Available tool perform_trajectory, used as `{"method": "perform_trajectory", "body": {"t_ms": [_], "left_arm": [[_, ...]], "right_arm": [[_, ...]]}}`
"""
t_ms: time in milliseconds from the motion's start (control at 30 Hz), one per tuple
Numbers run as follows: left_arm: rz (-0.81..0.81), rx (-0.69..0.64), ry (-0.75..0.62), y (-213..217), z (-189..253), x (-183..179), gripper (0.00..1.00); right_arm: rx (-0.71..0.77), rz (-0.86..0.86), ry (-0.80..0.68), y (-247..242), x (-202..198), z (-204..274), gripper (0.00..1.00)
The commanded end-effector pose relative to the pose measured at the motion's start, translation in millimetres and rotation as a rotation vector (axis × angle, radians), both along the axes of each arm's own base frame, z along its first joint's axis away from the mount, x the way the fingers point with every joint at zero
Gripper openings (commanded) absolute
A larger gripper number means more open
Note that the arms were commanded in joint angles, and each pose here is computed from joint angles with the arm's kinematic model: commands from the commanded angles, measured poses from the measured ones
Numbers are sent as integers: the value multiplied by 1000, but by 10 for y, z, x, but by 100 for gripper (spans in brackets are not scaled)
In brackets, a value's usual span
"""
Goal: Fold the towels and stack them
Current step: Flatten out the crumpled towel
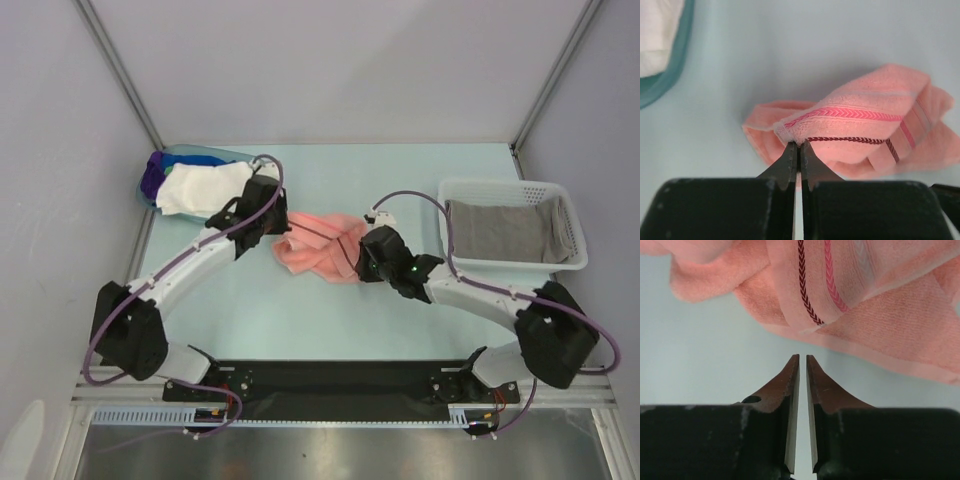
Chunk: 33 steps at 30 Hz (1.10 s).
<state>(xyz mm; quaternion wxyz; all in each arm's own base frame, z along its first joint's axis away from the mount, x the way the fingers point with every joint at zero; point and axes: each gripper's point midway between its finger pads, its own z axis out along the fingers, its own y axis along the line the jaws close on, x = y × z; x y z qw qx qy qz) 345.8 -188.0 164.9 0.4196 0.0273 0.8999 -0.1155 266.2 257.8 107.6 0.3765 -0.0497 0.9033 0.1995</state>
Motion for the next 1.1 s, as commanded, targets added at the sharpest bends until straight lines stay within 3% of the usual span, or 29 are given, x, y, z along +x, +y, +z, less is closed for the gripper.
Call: {"method": "perform_trajectory", "body": {"t_ms": [0, 200, 433, 800, 1067], "left_arm": [[48, -101, -121, -42, 468, 443, 0], [39, -94, -116, -83, 509, 643, 0], [21, -96, -88, -115, 372, 625, 0], [12, -98, -95, -111, 397, 609, 0], [8, -101, -90, -126, 368, 613, 0]], "right_arm": [[84, -63, -70, 291, 352, 127, 16], [62, -132, -24, 353, 424, -52, 29], [65, -221, 0, 343, 358, -249, 56], [106, -345, 2, 208, 238, -347, 55], [131, -338, 13, 349, 304, -422, 53]]}}
